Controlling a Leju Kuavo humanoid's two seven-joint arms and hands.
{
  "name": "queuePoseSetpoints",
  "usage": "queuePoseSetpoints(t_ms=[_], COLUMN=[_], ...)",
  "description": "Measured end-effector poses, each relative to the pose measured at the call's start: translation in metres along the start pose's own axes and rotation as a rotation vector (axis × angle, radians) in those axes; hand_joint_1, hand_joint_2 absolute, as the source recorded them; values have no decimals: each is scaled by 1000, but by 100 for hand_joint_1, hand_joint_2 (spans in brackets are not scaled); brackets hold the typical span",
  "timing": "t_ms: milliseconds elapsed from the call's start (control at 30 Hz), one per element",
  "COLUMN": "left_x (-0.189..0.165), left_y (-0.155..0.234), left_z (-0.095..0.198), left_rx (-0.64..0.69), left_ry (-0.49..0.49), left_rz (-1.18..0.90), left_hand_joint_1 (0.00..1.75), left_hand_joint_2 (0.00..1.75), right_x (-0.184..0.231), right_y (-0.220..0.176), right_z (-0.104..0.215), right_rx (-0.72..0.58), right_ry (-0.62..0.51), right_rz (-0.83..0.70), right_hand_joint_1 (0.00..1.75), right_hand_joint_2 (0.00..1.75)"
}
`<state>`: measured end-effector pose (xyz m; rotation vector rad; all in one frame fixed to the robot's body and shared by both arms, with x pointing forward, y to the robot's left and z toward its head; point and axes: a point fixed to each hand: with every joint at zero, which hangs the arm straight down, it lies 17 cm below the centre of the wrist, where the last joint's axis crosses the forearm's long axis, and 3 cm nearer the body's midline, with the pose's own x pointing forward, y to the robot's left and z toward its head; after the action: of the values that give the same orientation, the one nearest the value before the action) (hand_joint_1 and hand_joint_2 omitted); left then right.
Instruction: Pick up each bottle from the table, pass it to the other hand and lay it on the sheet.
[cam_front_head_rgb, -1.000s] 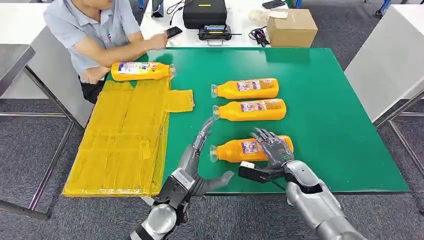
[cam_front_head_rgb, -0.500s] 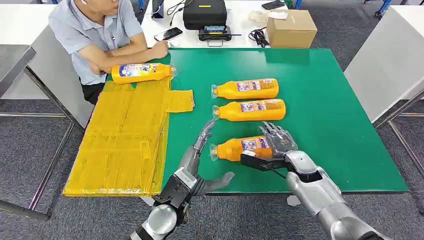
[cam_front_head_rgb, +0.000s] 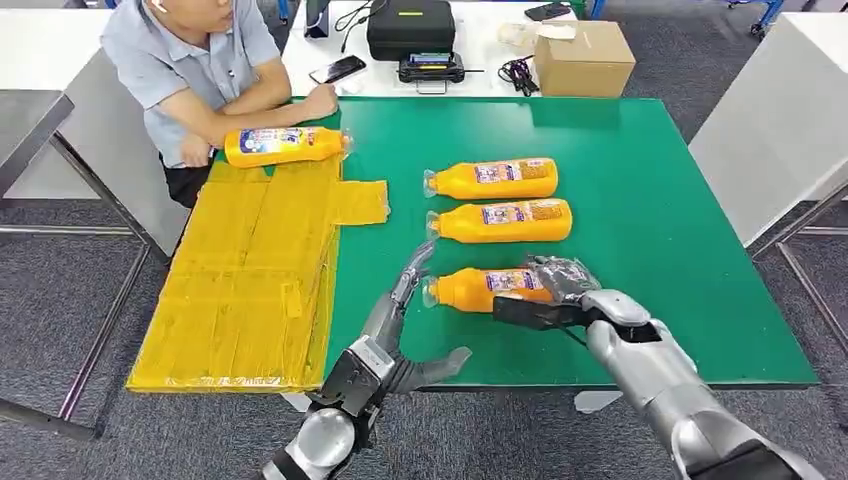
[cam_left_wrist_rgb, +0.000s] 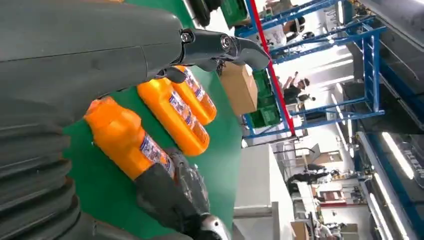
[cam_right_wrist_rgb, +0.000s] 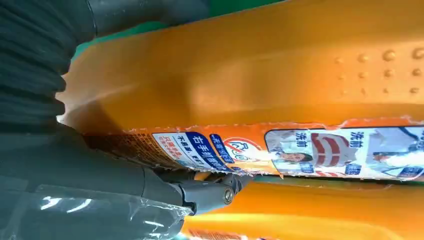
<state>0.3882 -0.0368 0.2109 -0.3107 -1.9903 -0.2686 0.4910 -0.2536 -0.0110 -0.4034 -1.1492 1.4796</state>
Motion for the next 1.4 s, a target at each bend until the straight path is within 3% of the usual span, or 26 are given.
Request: queuePoseSetpoints(t_ms=[500,567,667,800,967,1233,1400], left_x=[1,3,8,-6,-39,-69,-68], left_y=[-13,-9,18,70,101,97,71], left_z=[-3,-5,-10,-8,8,20,14], left_rx=[-30,0,152,422,603,616,496], left_ry=[-8,-11,-29,22,149,263,280], left_rz=[25,44,80,214,349,479,597], left_hand_joint_1=[0,0,0,0,0,0,0], left_hand_joint_2=[175,175,175,175,175,175,175], right_x=[-21,-18,-12,14,77,144,167], right_y=[-4,-6,-9,-17,-29,-48,-50], right_z=[19,21,21,19,12,21,26], right_rx=[21,9,-48,-155,-255,-337,-308], right_ry=[-36,-62,-88,-152,-268,-433,-520], right_rz=[-147,-190,-261,-365,-447,-556,-647], right_hand_joint_1=[175,175,175,175,175,175,175], right_hand_joint_2=[175,175,175,175,175,175,175])
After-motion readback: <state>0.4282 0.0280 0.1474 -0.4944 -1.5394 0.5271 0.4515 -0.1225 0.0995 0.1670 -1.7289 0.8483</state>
